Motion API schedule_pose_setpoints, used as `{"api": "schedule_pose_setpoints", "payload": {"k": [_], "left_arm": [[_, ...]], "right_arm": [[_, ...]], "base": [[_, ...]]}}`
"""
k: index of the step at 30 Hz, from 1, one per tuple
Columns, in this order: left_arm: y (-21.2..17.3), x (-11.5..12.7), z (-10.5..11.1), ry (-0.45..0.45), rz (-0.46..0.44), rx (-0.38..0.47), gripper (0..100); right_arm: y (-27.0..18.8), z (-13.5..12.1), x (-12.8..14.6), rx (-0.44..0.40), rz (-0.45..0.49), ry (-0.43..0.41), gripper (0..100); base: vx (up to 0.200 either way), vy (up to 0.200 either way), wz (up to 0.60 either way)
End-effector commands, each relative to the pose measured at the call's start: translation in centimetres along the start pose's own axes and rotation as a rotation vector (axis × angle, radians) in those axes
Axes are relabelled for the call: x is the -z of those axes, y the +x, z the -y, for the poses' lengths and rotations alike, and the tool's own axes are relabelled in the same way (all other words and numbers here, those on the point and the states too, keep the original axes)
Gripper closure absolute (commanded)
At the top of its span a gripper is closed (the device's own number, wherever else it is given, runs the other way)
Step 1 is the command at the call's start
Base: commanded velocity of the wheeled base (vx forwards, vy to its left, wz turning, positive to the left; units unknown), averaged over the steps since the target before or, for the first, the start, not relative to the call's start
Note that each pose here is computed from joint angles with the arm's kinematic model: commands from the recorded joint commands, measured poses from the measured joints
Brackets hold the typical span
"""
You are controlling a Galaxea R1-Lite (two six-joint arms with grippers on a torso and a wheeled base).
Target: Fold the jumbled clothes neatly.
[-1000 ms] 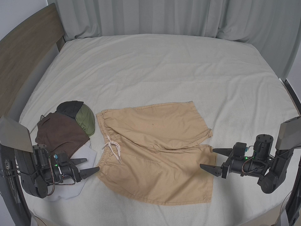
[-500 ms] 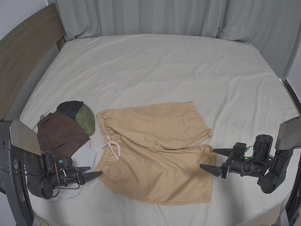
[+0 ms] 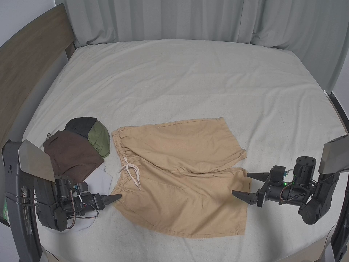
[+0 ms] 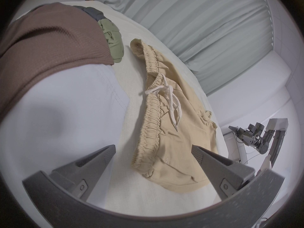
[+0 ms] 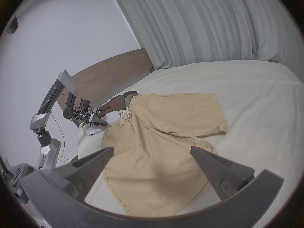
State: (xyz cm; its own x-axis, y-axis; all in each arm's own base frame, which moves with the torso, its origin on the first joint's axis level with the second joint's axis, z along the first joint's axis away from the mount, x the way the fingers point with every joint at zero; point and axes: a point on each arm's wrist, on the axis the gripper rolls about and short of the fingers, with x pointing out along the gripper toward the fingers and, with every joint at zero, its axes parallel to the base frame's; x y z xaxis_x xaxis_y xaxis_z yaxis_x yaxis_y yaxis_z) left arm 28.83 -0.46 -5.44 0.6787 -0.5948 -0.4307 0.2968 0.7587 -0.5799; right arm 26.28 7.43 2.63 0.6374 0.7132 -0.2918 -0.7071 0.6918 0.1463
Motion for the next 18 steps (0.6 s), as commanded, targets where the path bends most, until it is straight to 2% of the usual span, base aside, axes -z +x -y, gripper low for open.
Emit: {"api": "schedule_pose_setpoints", "payload": {"k": [1,13,14,18], "left_arm": [[0.81,0.19,0.31,-0.011,-0.009,0.005,0],[1.49,0.39,0.32,-0.025,-0.006,-0.02,0],[1.53,0.51,0.25,-0.024,-0.009,-0.021,100],[1.42,0.6,0.24,-0.025,-0.013,-0.022,100]], "right_arm": [[-0.02,0.05,0.0,0.001,0.001,-0.001,0],[-0.06,0.07,0.03,0.003,0.0,0.0,0],[-0.06,0.07,0.03,0.003,0.0,0.0,0],[-0.07,0.06,0.09,0.003,-0.003,0.002,0]], "base": [[0.0,0.0,0.0],[0.0,0.0,0.0],[0.0,0.0,0.0],[0.0,0.0,0.0]]}}
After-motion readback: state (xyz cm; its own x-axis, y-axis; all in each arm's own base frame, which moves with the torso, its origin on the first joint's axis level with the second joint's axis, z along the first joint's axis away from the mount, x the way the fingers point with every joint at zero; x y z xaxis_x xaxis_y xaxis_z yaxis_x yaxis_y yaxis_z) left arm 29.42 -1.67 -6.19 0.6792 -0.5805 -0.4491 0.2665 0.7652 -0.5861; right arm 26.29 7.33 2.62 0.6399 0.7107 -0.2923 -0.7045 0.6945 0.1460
